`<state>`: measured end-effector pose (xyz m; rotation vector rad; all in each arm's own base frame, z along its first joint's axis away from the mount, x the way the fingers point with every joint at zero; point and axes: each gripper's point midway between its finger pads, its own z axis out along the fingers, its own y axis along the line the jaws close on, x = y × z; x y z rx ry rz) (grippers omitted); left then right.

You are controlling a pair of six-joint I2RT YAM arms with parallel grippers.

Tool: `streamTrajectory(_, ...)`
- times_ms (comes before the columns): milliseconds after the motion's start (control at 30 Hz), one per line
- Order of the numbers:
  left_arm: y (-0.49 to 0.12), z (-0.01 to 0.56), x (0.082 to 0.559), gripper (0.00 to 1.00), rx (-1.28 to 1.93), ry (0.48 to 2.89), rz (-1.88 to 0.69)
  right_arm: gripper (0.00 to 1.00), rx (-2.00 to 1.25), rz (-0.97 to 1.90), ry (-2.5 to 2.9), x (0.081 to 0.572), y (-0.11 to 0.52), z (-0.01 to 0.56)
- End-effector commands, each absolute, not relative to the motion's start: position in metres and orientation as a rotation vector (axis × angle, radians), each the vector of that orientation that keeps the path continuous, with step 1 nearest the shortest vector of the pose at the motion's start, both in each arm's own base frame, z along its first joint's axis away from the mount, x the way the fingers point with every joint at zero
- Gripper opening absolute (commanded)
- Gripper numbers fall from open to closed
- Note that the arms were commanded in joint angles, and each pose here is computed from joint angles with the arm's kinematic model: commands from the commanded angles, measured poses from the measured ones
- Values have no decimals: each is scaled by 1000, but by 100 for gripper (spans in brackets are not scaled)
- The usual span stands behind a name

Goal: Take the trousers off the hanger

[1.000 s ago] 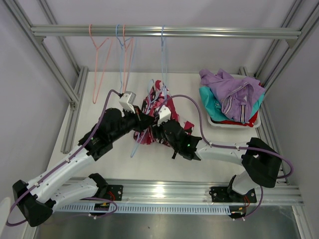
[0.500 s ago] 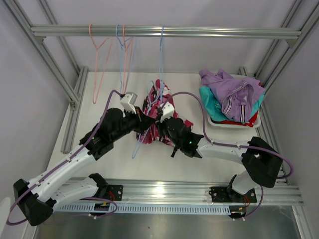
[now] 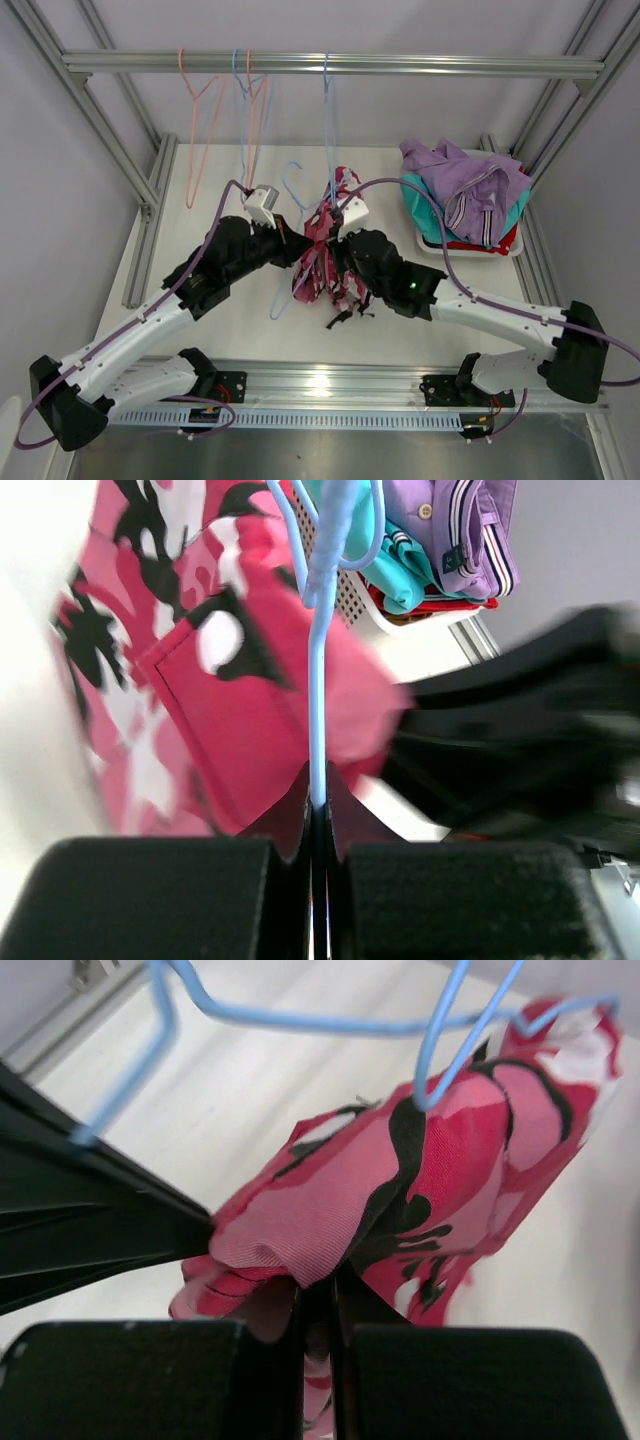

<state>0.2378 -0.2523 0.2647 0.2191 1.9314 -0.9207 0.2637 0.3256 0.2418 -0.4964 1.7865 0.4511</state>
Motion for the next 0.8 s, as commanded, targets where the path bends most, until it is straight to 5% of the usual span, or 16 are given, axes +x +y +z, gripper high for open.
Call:
streamTrajectory(0,-257,284,239,0,234,1881,-947,0,-344,554,1615,249,310,347)
streamTrajectory(467,-259,280,240,0,243,1896,-944,0,-254,458,1560,218,245,420)
streamTrajectory(767,-259,282,239,1,248,1894,-945,0,-62,121,1520,209,166,466)
